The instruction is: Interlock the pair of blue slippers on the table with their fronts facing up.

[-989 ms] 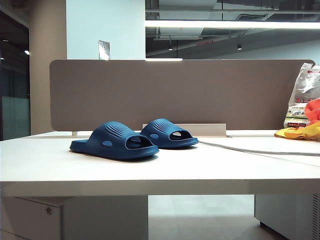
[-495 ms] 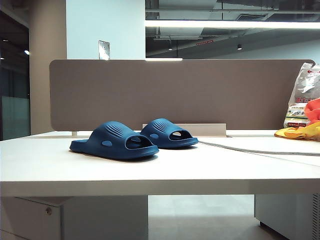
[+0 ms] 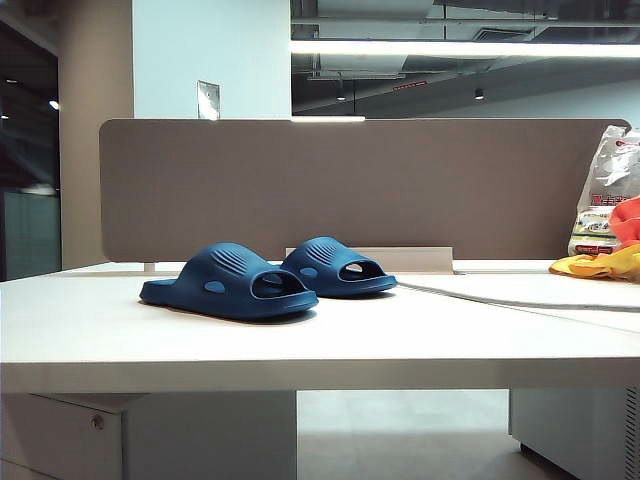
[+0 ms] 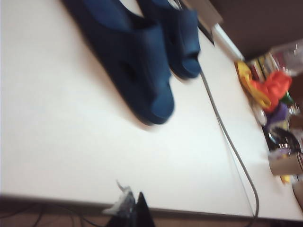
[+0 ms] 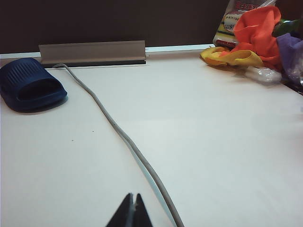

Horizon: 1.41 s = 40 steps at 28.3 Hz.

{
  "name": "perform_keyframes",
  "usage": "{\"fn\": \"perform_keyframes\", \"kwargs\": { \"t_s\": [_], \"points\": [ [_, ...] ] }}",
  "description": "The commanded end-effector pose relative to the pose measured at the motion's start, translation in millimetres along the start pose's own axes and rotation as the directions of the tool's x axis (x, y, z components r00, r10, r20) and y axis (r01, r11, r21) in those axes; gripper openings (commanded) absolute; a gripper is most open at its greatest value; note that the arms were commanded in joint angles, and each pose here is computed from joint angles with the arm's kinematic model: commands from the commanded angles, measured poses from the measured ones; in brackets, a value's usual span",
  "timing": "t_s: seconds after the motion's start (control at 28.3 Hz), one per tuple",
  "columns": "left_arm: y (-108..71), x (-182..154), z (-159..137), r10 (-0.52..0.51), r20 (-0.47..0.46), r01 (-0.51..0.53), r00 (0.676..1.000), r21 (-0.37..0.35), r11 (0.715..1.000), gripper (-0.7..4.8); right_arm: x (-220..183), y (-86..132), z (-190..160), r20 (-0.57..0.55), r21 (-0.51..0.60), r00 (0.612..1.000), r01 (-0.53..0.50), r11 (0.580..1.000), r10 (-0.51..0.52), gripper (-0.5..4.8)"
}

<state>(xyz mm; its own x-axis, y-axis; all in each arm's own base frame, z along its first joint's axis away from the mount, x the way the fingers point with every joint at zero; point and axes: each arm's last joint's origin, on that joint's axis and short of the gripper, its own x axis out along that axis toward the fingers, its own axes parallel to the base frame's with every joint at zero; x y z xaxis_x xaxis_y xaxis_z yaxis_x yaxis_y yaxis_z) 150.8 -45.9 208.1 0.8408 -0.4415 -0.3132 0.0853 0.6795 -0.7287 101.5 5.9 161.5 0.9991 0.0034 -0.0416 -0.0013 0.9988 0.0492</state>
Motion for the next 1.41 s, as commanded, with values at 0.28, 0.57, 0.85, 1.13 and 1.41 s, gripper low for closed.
{"fn": "perform_keyframes", "kwargs": {
  "t_s": [0.28,0.57,0.85,1.13,1.41],
  "points": [
    [-40.8,114.2,-10.9,-0.18,0.114,0.209,0.977,-0.34,0.917,0.41,0.0,0.2,0.7,0.008,0.003,1.0,-0.003,1.0,0.003,-0.04],
    [-98.7,165.4,-43.9,-0.038,0.264,0.159,0.964,-0.453,0.877,2.33,0.0,0.2,0.7,0.008,0.003,1.0,-0.002,1.0,0.002,-0.04],
    [-116.0,186.9,-48.6,0.215,0.378,0.065,0.901,-0.606,0.793,2.37,0.0,0.2,0.7,0.008,0.003,1.0,-0.002,1.0,0.002,-0.04],
    [-95.4,223.5,-70.7,0.107,0.411,0.253,0.905,-0.723,0.644,2.46,0.0,0.2,0.7,0.008,0.003,1.0,-0.003,1.0,0.003,-0.04],
    [-87.6,250.1,-56.2,0.172,0.488,0.321,0.856,-0.761,0.564,2.46,0.0,0.3,0.7,0.008,0.003,1.0,-0.003,1.0,0.003,-0.05]
  ]
}}
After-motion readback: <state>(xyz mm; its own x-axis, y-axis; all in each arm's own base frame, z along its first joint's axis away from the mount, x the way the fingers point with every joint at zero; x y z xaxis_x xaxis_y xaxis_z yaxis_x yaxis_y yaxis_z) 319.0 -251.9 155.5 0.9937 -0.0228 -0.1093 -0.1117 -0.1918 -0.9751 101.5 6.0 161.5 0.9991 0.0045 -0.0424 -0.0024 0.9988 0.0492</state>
